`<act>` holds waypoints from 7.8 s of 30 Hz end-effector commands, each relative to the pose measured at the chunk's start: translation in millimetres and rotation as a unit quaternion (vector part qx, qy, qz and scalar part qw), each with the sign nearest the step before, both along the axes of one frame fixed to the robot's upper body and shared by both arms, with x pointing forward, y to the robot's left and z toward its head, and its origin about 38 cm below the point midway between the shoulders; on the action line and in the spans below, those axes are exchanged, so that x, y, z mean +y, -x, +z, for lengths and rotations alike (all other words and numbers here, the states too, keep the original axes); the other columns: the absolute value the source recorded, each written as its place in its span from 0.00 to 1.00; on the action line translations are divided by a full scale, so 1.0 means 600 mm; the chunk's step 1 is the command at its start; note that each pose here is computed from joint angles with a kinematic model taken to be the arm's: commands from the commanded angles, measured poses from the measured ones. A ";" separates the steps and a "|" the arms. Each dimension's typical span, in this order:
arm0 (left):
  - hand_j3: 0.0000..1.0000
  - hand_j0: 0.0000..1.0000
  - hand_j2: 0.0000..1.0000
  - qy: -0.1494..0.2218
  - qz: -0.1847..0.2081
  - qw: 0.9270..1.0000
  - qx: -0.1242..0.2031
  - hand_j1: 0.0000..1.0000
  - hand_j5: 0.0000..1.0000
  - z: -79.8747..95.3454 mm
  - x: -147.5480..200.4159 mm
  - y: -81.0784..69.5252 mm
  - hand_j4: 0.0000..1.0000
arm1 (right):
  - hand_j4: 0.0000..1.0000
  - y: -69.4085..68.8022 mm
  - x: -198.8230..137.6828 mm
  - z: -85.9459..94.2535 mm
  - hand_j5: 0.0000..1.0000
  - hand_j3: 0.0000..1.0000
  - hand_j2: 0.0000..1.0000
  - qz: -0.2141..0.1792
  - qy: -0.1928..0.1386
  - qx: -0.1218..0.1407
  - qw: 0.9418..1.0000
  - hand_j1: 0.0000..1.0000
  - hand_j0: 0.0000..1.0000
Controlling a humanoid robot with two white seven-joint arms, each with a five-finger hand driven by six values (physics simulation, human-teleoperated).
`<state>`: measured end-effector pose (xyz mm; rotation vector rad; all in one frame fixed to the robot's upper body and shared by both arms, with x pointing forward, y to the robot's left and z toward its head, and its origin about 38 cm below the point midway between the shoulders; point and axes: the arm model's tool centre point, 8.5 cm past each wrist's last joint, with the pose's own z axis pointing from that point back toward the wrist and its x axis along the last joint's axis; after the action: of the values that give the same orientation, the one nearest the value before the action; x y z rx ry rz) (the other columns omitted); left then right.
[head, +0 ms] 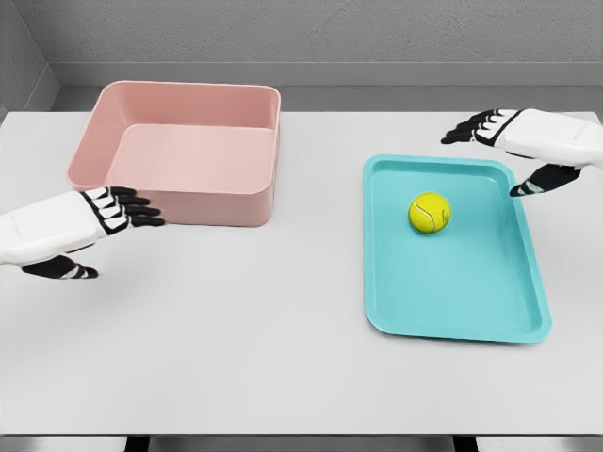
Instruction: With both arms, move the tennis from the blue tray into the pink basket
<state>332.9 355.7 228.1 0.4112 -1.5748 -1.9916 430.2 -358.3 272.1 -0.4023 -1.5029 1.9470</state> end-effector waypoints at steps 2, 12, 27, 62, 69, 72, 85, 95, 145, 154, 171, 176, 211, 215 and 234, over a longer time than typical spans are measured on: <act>1.00 1.00 1.00 -0.005 0.001 1.000 0.004 1.00 1.00 0.000 0.004 0.003 1.00 | 1.00 0.000 0.000 0.002 1.00 1.00 1.00 -0.001 -0.003 0.000 1.000 1.00 1.00; 1.00 1.00 1.00 -0.008 0.003 1.000 0.003 1.00 1.00 0.005 0.007 0.001 1.00 | 1.00 0.002 0.008 -0.019 1.00 1.00 1.00 0.005 0.000 0.015 1.000 1.00 1.00; 1.00 1.00 1.00 0.051 -0.002 0.999 -0.003 1.00 1.00 -0.012 -0.023 -0.001 1.00 | 1.00 0.000 0.059 -0.069 1.00 1.00 1.00 0.033 -0.022 0.043 0.998 1.00 1.00; 1.00 1.00 1.00 0.065 0.000 0.998 0.010 1.00 1.00 -0.033 -0.029 0.007 1.00 | 1.00 -0.038 0.101 -0.163 1.00 1.00 1.00 0.026 -0.007 0.099 0.995 1.00 1.00; 1.00 1.00 1.00 0.064 0.000 0.998 0.011 1.00 1.00 -0.033 -0.029 0.007 1.00 | 1.00 -0.048 0.099 -0.177 1.00 1.00 1.00 0.010 0.001 0.104 0.994 1.00 1.00; 1.00 1.00 1.00 0.065 0.000 0.998 0.011 1.00 1.00 -0.033 -0.029 0.007 1.00 | 1.00 -0.051 0.090 -0.181 1.00 1.00 1.00 0.001 0.003 0.107 0.994 1.00 1.00; 1.00 1.00 1.00 0.064 0.000 0.998 0.012 1.00 1.00 -0.034 -0.028 0.008 1.00 | 1.00 -0.062 0.092 -0.193 1.00 1.00 1.00 -0.007 0.009 0.114 0.993 1.00 1.00; 1.00 1.00 1.00 0.064 0.000 0.998 0.012 1.00 1.00 -0.034 -0.028 0.008 1.00 | 0.91 -0.064 0.091 -0.202 0.91 0.91 0.91 -0.008 0.022 0.119 0.993 0.91 0.91; 1.00 1.00 1.00 0.063 0.000 0.998 0.011 1.00 1.00 -0.034 -0.028 0.008 1.00 | 0.62 -0.045 0.141 -0.103 0.62 0.62 0.62 0.074 0.023 0.058 0.995 0.62 0.62; 1.00 1.00 1.00 0.063 0.000 0.998 0.012 1.00 1.00 -0.035 -0.028 0.008 1.00 | 0.61 -0.040 0.164 -0.088 0.61 0.61 0.61 0.095 0.018 0.048 0.994 0.61 0.61; 1.00 1.00 1.00 0.061 0.001 0.998 0.012 1.00 1.00 -0.035 -0.027 0.008 1.00 | 0.59 -0.021 0.229 -0.087 0.59 0.59 0.59 0.148 0.005 0.045 0.988 0.59 0.59; 1.00 1.00 1.00 0.061 0.000 0.998 0.012 1.00 1.00 -0.035 -0.027 0.009 1.00 | 0.59 -0.017 0.251 -0.089 0.59 0.59 0.59 0.164 0.004 0.047 0.985 0.59 0.59; 1.00 1.00 1.00 0.059 0.001 0.998 0.013 1.00 1.00 -0.037 -0.027 0.009 1.00 | 0.56 0.047 0.424 -0.101 0.56 0.56 0.56 0.293 -0.017 0.059 0.954 0.56 0.56; 1.00 1.00 1.00 0.059 0.001 0.998 0.012 1.00 1.00 -0.036 -0.027 0.008 1.00 | 0.56 0.048 0.437 -0.100 0.56 0.56 0.56 0.294 -0.021 0.060 0.954 0.56 0.56; 1.00 1.00 1.00 0.059 0.001 0.998 0.018 1.00 1.00 -0.042 -0.027 0.012 1.00 | 0.56 0.041 0.487 -0.121 0.56 0.56 0.56 0.283 -0.026 0.078 0.956 0.56 0.56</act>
<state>326.1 339.4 203.0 0.3336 -1.6590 -1.8879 403.5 -66.5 202.9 0.2314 -1.6948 2.3029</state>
